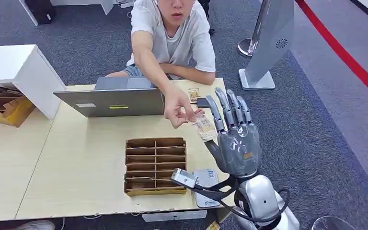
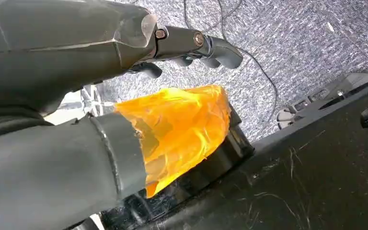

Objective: Pass the card to the sensor for recognition and then transmit it.

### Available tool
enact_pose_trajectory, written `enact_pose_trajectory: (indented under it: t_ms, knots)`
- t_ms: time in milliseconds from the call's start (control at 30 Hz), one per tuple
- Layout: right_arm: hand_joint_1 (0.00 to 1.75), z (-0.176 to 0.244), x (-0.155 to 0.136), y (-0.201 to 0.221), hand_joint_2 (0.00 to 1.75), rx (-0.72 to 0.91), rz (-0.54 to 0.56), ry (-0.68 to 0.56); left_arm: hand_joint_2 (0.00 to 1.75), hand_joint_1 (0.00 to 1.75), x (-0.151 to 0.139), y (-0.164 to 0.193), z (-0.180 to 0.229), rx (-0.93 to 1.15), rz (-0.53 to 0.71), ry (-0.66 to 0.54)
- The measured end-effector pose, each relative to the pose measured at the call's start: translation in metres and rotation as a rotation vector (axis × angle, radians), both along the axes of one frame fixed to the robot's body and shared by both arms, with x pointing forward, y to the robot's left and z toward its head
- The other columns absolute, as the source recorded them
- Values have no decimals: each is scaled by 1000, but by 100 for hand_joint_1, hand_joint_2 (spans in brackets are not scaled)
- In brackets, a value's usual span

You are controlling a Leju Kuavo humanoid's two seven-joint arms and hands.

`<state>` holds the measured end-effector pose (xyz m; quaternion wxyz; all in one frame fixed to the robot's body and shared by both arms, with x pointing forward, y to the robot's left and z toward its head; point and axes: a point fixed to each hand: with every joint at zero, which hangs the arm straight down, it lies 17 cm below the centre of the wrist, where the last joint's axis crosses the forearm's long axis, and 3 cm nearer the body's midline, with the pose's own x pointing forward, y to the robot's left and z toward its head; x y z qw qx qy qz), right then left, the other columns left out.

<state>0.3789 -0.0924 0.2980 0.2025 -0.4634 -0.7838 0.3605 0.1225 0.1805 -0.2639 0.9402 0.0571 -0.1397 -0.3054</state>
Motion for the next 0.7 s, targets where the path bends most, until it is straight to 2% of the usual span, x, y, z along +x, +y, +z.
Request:
enact_pose_trajectory:
  t_ms: [700]
  knots:
    - [175, -4, 1, 1, 175, 4, 20, 26, 0, 0, 2, 0, 1, 8, -22, -5]
